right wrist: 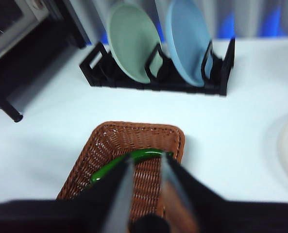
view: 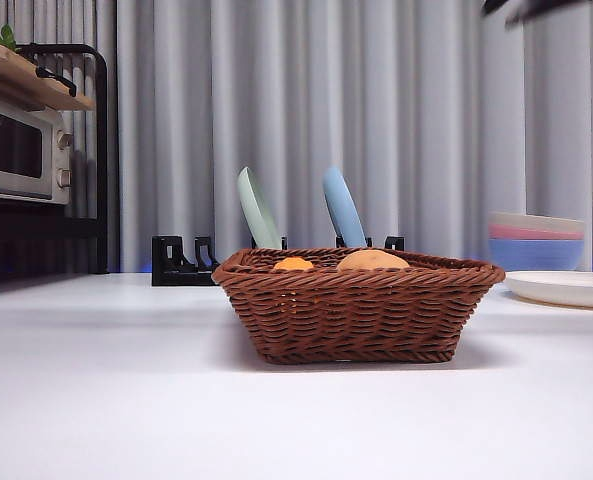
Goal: Pick up the basket,pick up the corn from the table,pick up the potato from the table,pick up the cucumber from the table,put all items into the basket
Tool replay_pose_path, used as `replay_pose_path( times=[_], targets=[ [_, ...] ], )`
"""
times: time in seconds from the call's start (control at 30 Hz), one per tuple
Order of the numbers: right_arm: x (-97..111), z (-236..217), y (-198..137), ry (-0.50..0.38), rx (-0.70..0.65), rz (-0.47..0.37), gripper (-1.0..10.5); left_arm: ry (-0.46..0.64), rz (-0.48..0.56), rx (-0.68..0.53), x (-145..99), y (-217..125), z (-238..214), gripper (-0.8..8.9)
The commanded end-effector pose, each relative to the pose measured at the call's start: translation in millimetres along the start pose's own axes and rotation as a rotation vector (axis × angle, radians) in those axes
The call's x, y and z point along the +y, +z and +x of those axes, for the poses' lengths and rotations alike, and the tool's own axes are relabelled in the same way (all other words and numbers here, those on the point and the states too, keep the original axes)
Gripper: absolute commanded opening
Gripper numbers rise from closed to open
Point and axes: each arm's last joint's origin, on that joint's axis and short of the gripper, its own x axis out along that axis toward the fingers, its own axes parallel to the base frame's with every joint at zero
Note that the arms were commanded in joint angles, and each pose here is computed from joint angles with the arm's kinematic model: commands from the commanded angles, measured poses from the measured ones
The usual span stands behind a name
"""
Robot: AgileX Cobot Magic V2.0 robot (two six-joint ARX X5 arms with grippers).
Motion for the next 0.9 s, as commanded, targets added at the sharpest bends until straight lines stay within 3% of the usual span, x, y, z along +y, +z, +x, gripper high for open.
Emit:
replay_pose_path(
  times=[0.03,0.27,0.47,0.57,0.63,0.73,0.9],
  targets=[
    [4,-17,0,-0.005,-0.023,-0.068,-0.2,0.004,-0.007,-0.053,-2,-27,-5,-0.08],
    [18,-59,-16,-0.127,-0.146,-0.158,-0.2,-0.035,-0.085,-0.175,-12,-109,-17,-0.08],
    [16,-74,-73,-0.219,-0.228,-0.157,-0.2,-0.049,-0.168,-0.213,-21,-175,-26,-0.08],
    [13,-77,-101,-0.201,-0.252,-0.108,-0.2,-0.051,-0.191,-0.249,-21,-190,-34,-0.08],
    [11,-79,-111,-0.205,-0.223,-0.003,-0.2,-0.046,-0.188,-0.238,-20,-192,-37,-0.03],
    [8,-79,-115,-0.294,-0.205,0.109,-0.1,-0.025,-0.183,-0.211,-20,-195,-36,-0.03],
    [7,-79,-120,-0.312,-0.16,0.104,0.0,-0.028,-0.167,-0.158,-21,-199,-34,-0.03]
  ],
)
